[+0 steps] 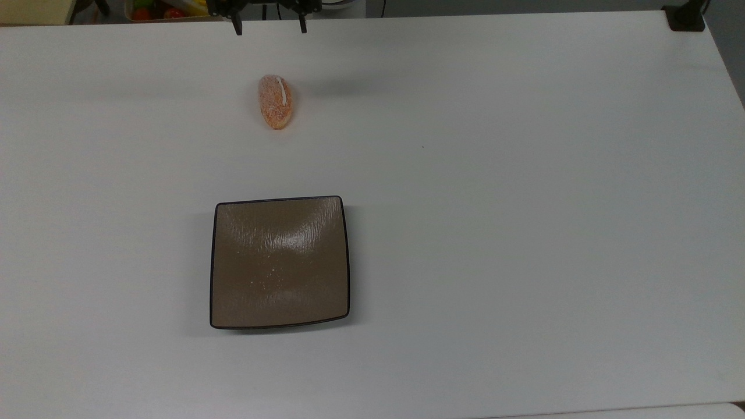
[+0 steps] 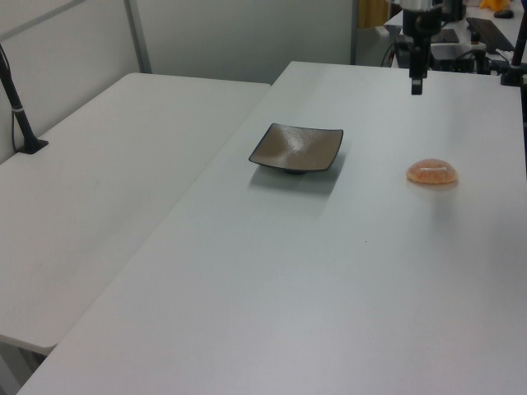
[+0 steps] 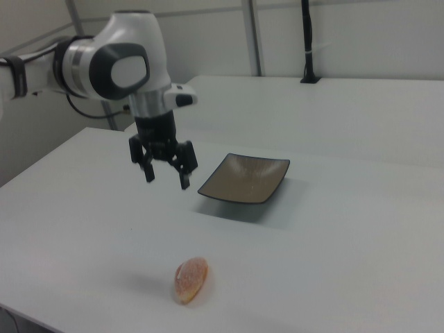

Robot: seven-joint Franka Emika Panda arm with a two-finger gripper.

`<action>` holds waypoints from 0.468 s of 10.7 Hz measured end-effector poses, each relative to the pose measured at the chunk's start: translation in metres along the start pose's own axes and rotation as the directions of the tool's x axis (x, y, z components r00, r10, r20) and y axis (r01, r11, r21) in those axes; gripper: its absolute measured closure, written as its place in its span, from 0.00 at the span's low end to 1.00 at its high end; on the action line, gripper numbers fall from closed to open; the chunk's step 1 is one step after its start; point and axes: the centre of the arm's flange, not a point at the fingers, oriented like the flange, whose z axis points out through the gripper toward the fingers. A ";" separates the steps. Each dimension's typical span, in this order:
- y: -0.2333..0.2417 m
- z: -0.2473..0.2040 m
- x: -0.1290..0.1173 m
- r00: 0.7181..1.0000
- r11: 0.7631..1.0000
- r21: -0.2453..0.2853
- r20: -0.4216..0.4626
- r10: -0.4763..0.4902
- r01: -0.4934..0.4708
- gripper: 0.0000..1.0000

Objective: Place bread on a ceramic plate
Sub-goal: 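Lower the open gripper over the bread roll and close on it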

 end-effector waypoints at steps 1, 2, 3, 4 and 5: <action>0.001 0.016 -0.004 0.999 1.000 -0.012 0.037 -0.004 0.004 0.00; 0.000 0.033 -0.009 0.997 1.000 -0.020 0.074 -0.008 0.010 0.00; 0.000 0.047 -0.013 0.994 1.000 -0.026 0.105 -0.011 0.014 0.00; 0.001 0.061 -0.017 0.991 0.999 -0.033 0.135 -0.021 0.026 0.00; 0.001 0.072 -0.022 0.986 0.998 -0.038 0.163 -0.046 0.053 0.00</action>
